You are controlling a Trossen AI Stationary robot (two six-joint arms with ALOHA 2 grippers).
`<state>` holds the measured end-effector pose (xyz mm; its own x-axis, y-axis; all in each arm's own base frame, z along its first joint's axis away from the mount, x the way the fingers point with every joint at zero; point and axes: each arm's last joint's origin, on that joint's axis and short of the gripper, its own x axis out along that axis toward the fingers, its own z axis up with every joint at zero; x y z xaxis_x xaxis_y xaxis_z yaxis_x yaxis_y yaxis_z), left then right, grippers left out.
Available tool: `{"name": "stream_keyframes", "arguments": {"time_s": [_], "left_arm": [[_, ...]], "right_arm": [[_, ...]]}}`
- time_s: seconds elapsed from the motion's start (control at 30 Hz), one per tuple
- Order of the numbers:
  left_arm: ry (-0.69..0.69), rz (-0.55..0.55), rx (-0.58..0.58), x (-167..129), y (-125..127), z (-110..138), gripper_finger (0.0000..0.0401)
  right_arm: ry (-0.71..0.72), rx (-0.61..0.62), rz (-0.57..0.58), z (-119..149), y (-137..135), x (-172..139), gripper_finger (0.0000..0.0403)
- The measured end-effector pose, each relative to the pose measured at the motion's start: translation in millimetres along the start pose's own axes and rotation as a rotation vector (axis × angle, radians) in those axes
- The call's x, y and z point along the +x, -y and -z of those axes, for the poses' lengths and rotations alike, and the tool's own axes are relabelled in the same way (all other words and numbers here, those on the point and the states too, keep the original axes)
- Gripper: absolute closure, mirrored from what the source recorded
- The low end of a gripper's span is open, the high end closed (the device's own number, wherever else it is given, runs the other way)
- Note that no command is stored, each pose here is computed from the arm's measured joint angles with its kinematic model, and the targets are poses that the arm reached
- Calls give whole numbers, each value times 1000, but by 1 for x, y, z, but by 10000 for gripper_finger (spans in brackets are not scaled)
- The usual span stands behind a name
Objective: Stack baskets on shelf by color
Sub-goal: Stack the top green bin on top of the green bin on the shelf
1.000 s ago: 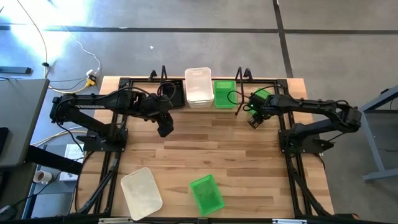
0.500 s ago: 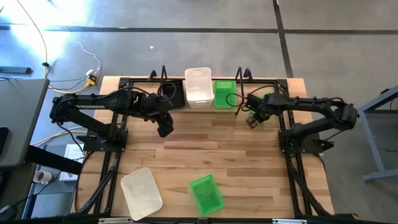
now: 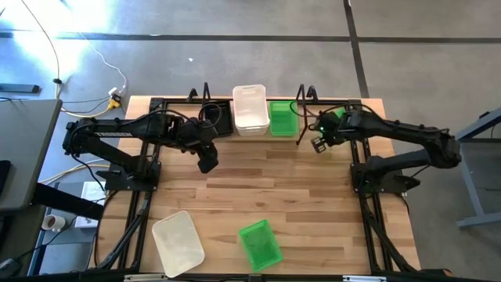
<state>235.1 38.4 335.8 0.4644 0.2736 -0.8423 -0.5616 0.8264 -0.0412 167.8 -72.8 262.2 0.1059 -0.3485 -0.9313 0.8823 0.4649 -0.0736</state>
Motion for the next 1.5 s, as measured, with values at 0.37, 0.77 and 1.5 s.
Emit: {"name": "stream_keyframes", "arguments": {"time_s": [0.37,0.77,1.5], "left_arm": [[0,-1,0,0,0,0,270],[1,-3,-1,0,0,0,270],[1,-4,-27,0,0,0,270]], "right_arm": [[328,17,15,-30,4,-90,402],[724,-310,21,-68,-6,-133,403],[295,-973,-95,-94,-68,-39,403]]}}
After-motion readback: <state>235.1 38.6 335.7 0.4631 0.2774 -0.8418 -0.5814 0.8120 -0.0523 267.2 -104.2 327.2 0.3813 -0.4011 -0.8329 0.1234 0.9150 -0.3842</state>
